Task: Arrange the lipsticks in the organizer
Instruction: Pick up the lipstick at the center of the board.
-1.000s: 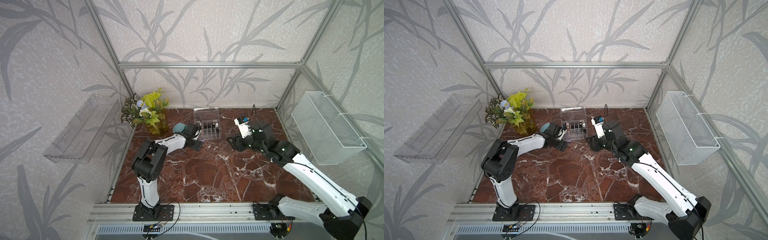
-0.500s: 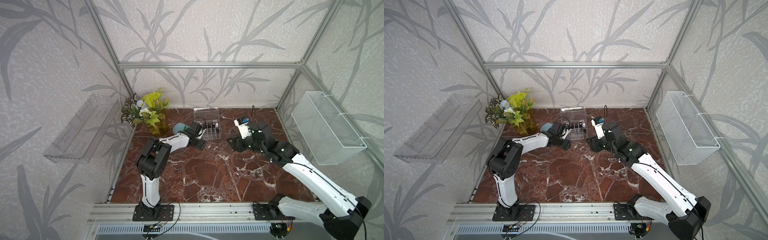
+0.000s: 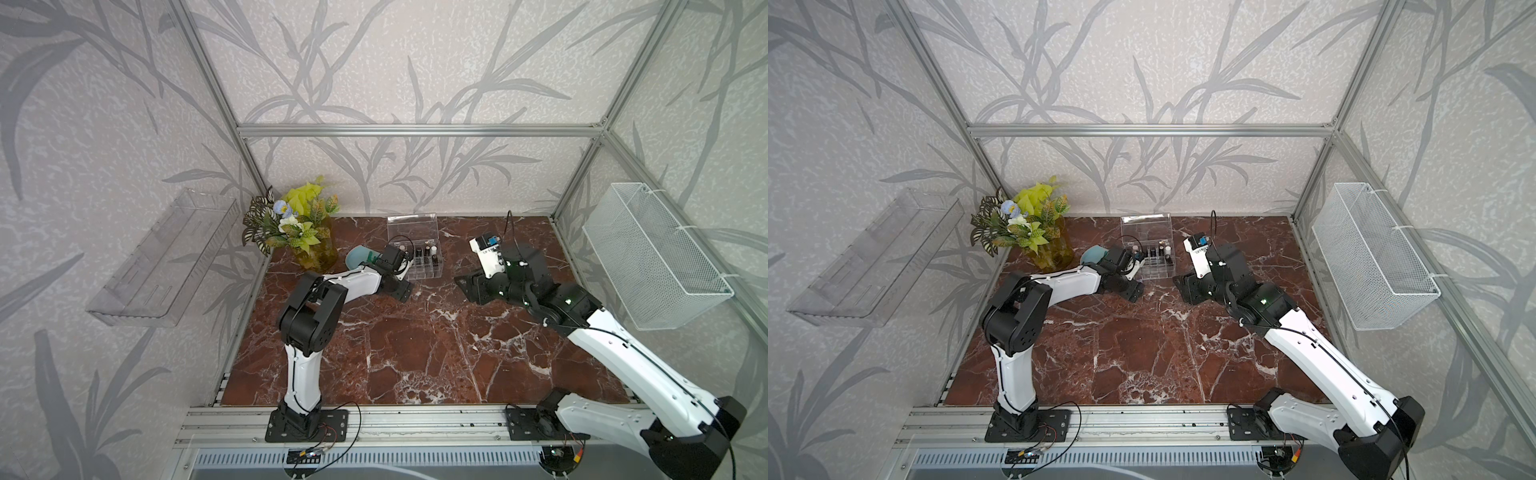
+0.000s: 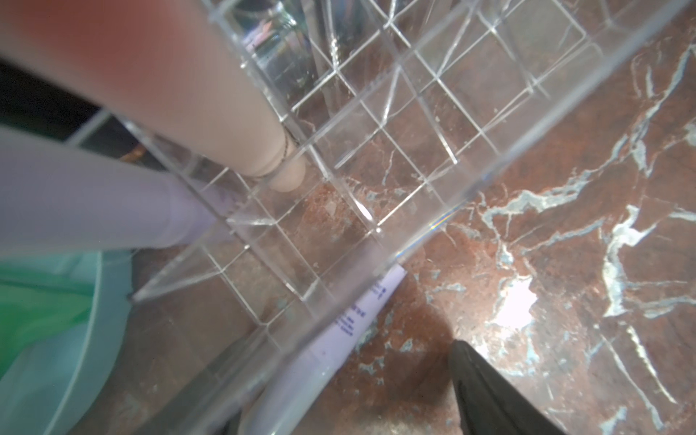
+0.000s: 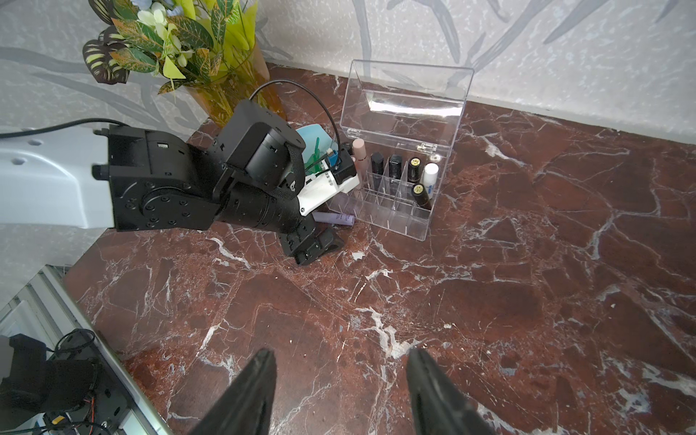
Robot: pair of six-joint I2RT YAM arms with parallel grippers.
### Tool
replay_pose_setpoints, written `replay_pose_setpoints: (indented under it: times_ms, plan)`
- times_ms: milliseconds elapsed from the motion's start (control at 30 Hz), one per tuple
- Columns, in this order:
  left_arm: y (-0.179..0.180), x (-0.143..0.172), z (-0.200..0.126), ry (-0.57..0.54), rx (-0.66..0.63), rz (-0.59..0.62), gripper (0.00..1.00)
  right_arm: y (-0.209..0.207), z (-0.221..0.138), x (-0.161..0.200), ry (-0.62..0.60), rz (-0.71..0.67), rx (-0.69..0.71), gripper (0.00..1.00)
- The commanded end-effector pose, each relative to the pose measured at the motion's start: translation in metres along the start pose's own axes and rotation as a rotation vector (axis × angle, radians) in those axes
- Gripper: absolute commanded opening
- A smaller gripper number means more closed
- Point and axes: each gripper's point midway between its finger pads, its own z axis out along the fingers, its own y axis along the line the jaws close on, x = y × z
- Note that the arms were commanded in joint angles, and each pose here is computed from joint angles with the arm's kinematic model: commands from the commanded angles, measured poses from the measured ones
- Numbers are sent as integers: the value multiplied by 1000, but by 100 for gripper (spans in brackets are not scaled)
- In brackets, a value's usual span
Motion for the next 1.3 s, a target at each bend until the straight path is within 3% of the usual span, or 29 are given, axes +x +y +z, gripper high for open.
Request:
replay_pose_setpoints:
  times_ms: [0,167,400,567,1267]
  plan:
    - [-3,-4,2,3,0,19,81,-2,-6,-1,-8,5,8,59]
    - [-5,0,5,15,-1,23,64,-2,-9,-1,-12,4,7,59]
    - [-7,6,8,40,-5,31,55,-2,-10,0,-13,10,7,59]
    - [-9,12,9,57,-7,29,42,-1,-11,-2,-19,11,5,58]
    - [-27,41,-11,112,-2,19,46,-1,-18,0,-31,21,-1,58]
